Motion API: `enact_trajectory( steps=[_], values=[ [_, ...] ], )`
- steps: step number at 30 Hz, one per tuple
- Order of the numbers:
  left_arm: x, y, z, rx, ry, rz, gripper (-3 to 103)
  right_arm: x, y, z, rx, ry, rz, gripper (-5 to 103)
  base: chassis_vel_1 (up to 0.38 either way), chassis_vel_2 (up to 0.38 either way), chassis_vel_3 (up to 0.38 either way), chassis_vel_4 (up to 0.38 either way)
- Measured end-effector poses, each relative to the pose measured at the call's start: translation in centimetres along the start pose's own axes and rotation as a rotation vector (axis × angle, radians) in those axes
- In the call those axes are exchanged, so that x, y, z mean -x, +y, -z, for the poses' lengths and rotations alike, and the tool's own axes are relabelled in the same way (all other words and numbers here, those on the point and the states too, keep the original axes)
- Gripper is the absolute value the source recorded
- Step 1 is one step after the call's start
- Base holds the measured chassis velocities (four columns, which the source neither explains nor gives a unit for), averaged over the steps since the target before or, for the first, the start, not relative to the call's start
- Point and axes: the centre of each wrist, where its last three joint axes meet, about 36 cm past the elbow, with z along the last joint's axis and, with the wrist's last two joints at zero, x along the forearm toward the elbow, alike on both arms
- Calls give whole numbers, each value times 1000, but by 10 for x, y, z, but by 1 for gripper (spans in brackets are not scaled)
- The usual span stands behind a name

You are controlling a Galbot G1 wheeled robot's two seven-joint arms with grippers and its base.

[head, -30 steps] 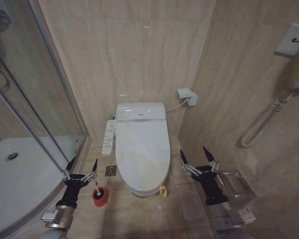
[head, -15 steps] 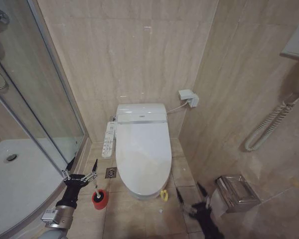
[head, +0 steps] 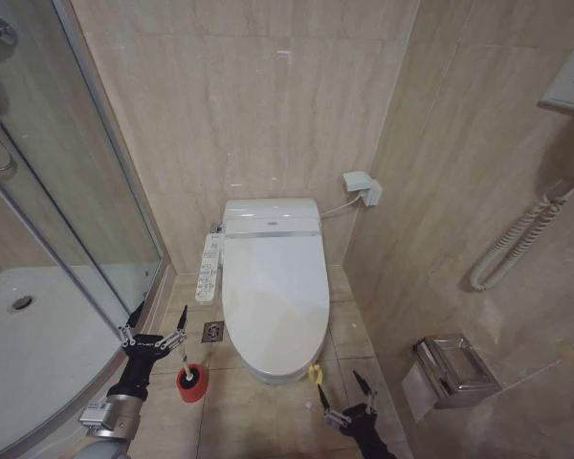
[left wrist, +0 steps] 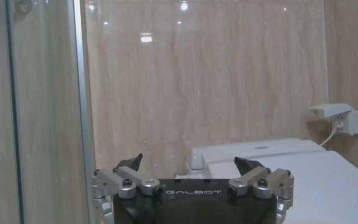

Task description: Open the toilet lid, clean the toilet bowl with a toilet brush, close the toilet lid, and flush.

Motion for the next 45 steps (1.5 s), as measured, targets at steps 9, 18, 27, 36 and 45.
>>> enact_trajectory(
  steps=[9,18,27,36,45],
  values=[
    [0,0,0,0,0,0,100,24,-14,-16,-43,34,-50,100,0,0,0,0],
    [0,0,0,0,0,0,100,31,-20,-47,-107,88,-80,100,0,0,0,0],
    [0,0,0,0,0,0,100,41,-13,-58,-90,107,-91,100,0,0,0,0],
    [0,0,0,0,0,0,100,54,-9,-57,-87,113,-85,100,0,0,0,0],
    [0,0,0,0,0,0,100,61,-2,-55,-81,118,-74,100,0,0,0,0]
  ],
)
